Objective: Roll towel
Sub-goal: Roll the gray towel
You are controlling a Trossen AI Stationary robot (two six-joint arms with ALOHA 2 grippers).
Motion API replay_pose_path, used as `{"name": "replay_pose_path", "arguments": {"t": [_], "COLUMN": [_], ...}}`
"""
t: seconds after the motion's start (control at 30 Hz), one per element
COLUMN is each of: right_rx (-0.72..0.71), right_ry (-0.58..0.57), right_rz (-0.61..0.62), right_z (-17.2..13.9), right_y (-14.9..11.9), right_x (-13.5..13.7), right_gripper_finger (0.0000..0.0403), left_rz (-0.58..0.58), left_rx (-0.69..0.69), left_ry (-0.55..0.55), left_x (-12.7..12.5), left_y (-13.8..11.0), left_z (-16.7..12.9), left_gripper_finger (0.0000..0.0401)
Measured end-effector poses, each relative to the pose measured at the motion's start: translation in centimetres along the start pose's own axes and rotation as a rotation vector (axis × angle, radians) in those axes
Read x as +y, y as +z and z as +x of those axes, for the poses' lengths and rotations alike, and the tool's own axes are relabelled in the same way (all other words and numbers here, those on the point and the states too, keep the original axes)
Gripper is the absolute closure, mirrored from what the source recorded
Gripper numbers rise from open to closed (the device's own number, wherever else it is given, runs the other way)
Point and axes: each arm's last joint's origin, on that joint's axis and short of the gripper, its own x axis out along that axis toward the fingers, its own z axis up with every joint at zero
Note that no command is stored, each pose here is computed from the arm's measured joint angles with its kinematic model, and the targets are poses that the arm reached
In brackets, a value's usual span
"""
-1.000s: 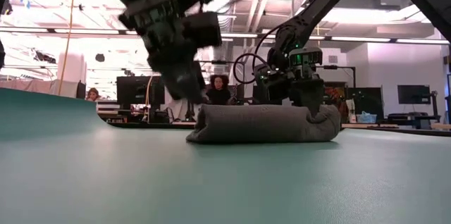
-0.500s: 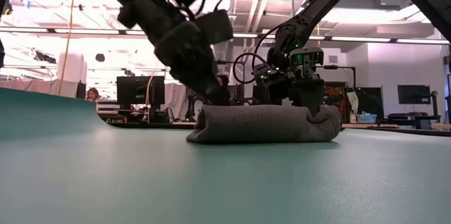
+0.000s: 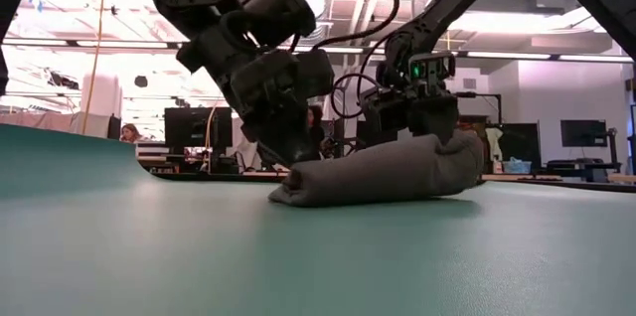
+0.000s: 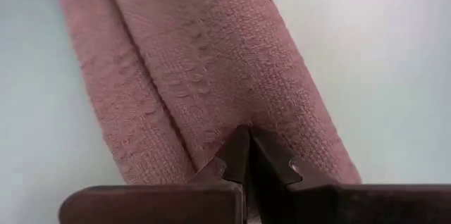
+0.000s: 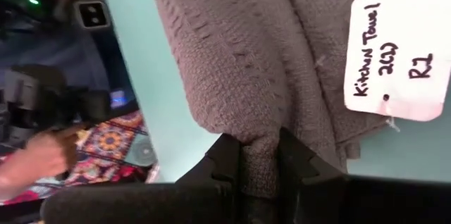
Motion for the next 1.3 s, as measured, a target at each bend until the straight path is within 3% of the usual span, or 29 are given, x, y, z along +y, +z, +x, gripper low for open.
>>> {"name": "replay_pose_path", "arguments": {"t": [0.2, 0.4, 0.7, 1.0, 1.2, 1.3], "right_rx": [-0.015, -0.053, -0.131, -0.240, -0.252, -0.247], "right_ry": [0.001, -0.039, -0.115, -0.125, -0.125, -0.130], "right_rz": [0.029, 0.043, 0.237, 0.317, 0.395, 0.416], "right_z": [-0.6, -0.5, -0.6, -0.7, -0.8, -0.7], "right_y": [0.2, 0.7, 1.7, 2.9, 2.7, 2.5], "right_x": [0.0, -0.3, -0.8, -0.9, -1.4, -1.7], "right_gripper_finger": [0.0341, 0.0341, 0.0341, 0.0341, 0.0341, 0.0341], "left_rz": [-0.116, -0.080, -0.088, -0.103, -0.213, -0.211], "left_rx": [0.055, 0.052, 0.061, 0.071, 0.151, 0.111], "left_ry": [-0.206, -0.228, -0.240, -0.257, -0.399, -0.389], "left_x": [0.8, 0.5, 0.4, 0.3, -0.5, -1.7], "left_y": [-0.3, -0.3, -0.4, -0.4, -0.7, 0.3], "left_z": [0.6, 0.6, 0.6, 0.6, 0.2, -1.5], "left_gripper_finger": [0.0401, 0.0401, 0.0401, 0.0401, 0.0401, 0.0401]}}
